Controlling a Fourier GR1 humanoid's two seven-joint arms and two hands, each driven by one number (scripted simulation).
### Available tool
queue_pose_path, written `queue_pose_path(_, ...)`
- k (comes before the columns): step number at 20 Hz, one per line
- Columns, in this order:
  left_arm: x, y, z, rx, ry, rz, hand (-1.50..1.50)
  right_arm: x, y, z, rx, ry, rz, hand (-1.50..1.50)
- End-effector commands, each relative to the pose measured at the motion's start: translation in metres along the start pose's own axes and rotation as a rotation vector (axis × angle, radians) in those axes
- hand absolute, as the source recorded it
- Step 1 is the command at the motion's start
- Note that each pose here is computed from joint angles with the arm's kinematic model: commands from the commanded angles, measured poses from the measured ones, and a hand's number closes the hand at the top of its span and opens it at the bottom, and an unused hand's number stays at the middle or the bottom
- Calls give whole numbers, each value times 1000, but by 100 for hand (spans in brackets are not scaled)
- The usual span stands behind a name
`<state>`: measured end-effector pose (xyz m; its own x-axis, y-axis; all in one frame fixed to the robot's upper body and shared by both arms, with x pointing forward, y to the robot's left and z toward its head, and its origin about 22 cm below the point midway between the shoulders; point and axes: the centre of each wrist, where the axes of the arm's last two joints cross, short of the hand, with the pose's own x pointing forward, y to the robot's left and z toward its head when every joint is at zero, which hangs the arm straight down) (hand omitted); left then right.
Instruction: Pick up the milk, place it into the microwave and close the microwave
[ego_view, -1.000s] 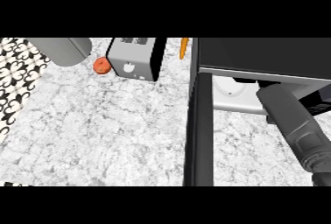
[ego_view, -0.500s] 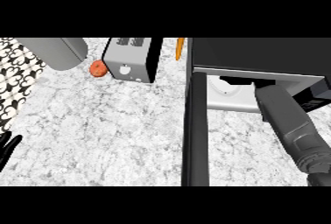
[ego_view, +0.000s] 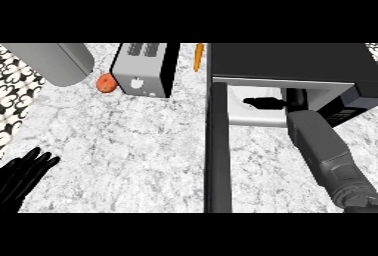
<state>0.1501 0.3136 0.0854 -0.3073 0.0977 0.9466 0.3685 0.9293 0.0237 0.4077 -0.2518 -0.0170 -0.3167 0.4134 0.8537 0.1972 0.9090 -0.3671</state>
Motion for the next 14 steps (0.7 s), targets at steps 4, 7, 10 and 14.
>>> queue_pose_path(4, -6, -16, -10, -62, 6, 44, 150, -27, 10, 45, 51, 54, -244, -150)
queue_pose_path(7, -6, -31, -16, -85, 50, 50, 150, -41, -3, 64, 64, 79, -315, -150)
queue_pose_path(10, -4, -39, -28, -103, 62, 58, 150, -52, 11, 97, 91, 86, -338, -150)
queue_pose_path(14, -15, -57, -29, -121, 81, 82, 150, -58, -5, 108, 106, 98, -353, -150)
